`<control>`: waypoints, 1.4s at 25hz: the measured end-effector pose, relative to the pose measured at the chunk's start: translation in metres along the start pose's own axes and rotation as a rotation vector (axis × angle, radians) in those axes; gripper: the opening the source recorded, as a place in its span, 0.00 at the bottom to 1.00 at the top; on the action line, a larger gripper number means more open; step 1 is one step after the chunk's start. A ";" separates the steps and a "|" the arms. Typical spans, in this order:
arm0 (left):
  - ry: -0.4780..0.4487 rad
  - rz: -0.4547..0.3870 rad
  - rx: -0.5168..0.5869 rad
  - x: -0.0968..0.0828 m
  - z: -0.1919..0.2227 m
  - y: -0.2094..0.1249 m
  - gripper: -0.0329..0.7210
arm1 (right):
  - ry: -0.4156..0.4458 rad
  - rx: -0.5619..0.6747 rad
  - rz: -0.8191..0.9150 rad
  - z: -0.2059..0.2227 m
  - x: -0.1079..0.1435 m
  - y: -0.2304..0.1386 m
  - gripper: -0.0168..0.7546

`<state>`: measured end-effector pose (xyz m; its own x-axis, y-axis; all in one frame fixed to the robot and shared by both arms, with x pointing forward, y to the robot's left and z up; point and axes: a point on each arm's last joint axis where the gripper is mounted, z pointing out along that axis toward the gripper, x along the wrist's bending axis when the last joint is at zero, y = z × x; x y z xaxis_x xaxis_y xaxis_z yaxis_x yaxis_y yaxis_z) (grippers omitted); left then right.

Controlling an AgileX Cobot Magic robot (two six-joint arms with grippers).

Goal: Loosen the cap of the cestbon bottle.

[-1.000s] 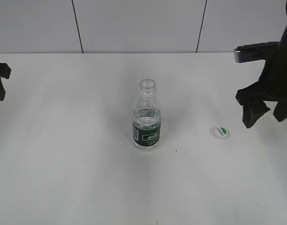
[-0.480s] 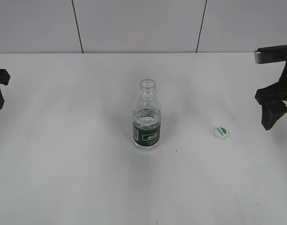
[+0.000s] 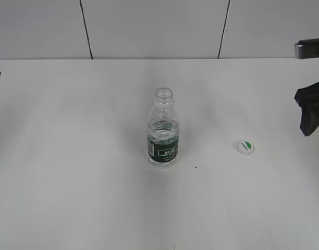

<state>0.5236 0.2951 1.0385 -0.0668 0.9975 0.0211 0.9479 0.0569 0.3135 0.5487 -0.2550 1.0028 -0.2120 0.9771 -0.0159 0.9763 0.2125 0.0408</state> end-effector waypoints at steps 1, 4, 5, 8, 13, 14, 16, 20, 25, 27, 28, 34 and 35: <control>0.002 0.002 -0.025 0.001 -0.009 -0.001 0.64 | -0.002 -0.023 0.000 -0.008 0.000 -0.003 0.78; 0.008 0.046 -0.086 0.004 -0.033 -0.008 0.64 | -0.008 -0.103 0.001 -0.036 0.000 -0.014 0.78; 0.009 0.057 -0.107 0.005 -0.041 -0.011 0.64 | -0.011 -0.133 0.002 -0.047 0.001 -0.020 0.78; -0.002 0.061 -0.171 0.006 -0.064 -0.019 0.64 | -0.020 -0.223 0.003 -0.079 0.001 -0.039 0.78; -0.007 0.055 -0.190 0.009 -0.087 -0.043 0.64 | -0.058 -0.369 0.000 -0.128 0.001 -0.081 0.78; -0.009 0.054 -0.198 0.010 -0.092 -0.049 0.64 | -0.063 -0.399 0.001 -0.136 0.002 -0.089 0.78; -0.013 0.050 -0.230 0.011 -0.102 -0.062 0.64 | -0.071 -0.472 0.003 -0.153 0.002 -0.107 0.78; -0.018 0.050 -0.305 0.015 -0.120 -0.090 0.64 | -0.081 -0.592 0.008 -0.177 0.004 -0.140 0.78; -0.027 0.045 -0.462 0.021 -0.144 -0.143 0.64 | -0.088 -0.697 0.011 -0.194 0.006 -0.169 0.78; -0.031 0.042 -0.535 0.024 -0.152 -0.164 0.64 | -0.089 -0.746 0.013 -0.201 0.007 -0.185 0.78; -0.032 0.040 -0.566 0.025 -0.155 -0.173 0.64 | -0.091 -0.755 0.013 -0.202 0.008 -0.188 0.78; -0.039 0.027 -0.764 0.032 -0.168 -0.238 0.64 | -0.073 -0.782 0.013 -0.201 0.010 -0.200 0.78; -0.037 0.025 -0.781 0.033 -0.167 -0.246 0.64 | -0.068 -0.780 0.013 -0.199 0.011 -0.202 0.78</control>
<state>0.2363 0.3071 1.1207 -0.0247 0.9996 0.0096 0.4539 0.0027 0.8910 0.3406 -0.2862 1.1936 -0.1729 0.9824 -0.0709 0.6607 0.1691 0.7313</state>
